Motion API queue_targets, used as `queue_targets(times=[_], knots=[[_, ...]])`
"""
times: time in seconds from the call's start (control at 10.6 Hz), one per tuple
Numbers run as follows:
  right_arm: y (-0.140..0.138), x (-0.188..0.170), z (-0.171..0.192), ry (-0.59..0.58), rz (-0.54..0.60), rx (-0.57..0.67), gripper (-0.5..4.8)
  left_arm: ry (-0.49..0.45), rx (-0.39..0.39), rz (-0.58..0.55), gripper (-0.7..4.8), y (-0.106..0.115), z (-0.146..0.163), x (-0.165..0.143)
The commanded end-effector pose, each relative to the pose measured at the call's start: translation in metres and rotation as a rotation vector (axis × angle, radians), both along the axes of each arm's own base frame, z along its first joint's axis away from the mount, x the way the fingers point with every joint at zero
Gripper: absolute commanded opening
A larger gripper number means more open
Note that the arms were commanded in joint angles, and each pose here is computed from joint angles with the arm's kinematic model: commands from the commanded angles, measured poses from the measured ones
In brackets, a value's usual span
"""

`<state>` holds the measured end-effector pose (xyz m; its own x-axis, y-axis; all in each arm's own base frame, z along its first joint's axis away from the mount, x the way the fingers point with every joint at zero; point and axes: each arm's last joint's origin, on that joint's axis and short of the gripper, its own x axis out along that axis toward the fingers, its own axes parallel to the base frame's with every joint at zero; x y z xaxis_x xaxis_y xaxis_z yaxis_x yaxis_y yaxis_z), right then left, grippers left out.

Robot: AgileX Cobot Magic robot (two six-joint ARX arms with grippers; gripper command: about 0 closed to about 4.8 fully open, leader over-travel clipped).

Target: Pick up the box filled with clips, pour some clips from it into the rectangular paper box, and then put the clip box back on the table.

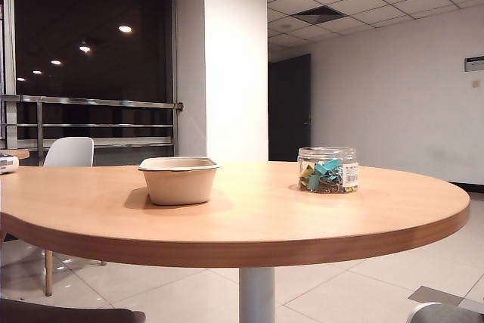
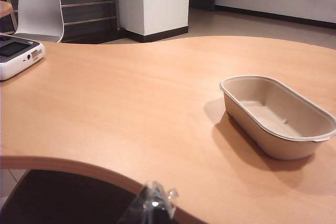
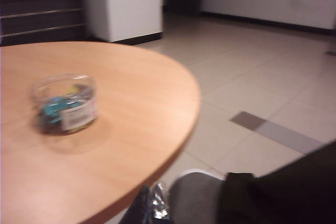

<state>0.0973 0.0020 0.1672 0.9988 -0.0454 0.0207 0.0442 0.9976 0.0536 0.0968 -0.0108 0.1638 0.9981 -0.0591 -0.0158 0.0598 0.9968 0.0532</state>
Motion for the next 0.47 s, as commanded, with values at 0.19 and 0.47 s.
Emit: queue_targets(times=[0.19,0.47], knots=[[-0.001,-0.005,0.021,-0.077,-0.037,0.007,-0.01,-0.042,-0.115,0.1,-0.06,0.003,0.008,-0.001],[-0.002,-0.018,0.074,-0.204,-0.046,0.017,-0.01,-0.155,-0.194,0.114,-0.06,0.005,0.049,-0.011]])
